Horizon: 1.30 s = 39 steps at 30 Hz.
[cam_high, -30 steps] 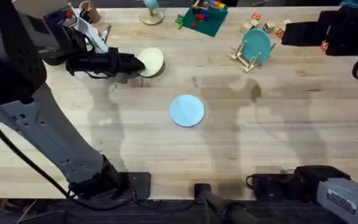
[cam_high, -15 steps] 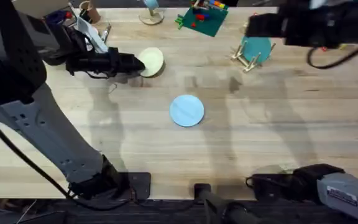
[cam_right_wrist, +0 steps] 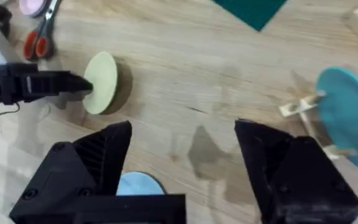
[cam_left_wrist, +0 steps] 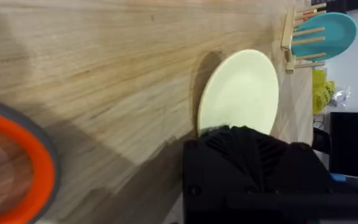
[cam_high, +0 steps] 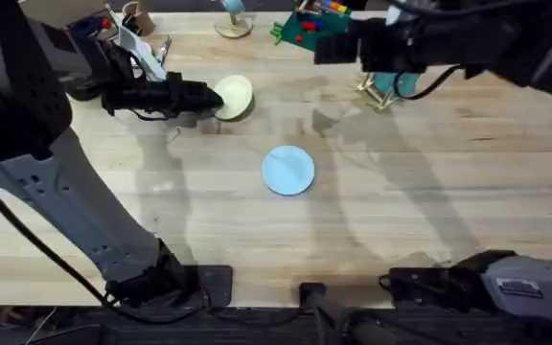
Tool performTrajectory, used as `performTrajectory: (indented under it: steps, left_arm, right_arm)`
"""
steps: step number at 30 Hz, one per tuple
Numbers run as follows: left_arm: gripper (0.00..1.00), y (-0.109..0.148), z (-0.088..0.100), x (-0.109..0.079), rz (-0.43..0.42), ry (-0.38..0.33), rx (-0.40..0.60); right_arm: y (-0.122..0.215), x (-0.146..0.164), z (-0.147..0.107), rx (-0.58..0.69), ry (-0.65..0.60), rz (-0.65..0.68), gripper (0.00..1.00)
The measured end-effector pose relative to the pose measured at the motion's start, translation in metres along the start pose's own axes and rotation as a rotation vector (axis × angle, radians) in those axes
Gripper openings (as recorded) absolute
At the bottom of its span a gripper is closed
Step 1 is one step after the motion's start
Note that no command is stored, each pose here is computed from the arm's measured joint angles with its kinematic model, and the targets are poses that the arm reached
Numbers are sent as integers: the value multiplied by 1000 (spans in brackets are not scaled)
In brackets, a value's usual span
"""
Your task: Pick up the plates from the table one by one and place each into a slot on the dish rack.
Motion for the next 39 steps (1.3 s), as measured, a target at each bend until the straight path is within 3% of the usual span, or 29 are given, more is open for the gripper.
performTrajectory:
  steps: [11, 21, 39]
  left_arm:
    - [40, 0, 1, 1, -7, 15, -2]
    - [40, 0, 1, 1, -7, 16, -2]
    - [40, 0, 1, 1, -7, 17, -2]
  right_arm:
    - [-41, 23, 1, -7, -78, 103, 995]
    - [-98, 39, -14, 117, -130, 137, 993]
    - [-158, 67, -32, 196, -172, 237, 984]
Point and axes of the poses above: each hand's point on the last joint's axis, 136 mm out from that joint toward the fingers, its own y axis back along the fingers, its own x axis along the line the jaws close on, z = x × y, the point moved 5 cm from there along y, back along the fingers, and after that the axes turned 15 degrees about -y, right-handed, at the moved point
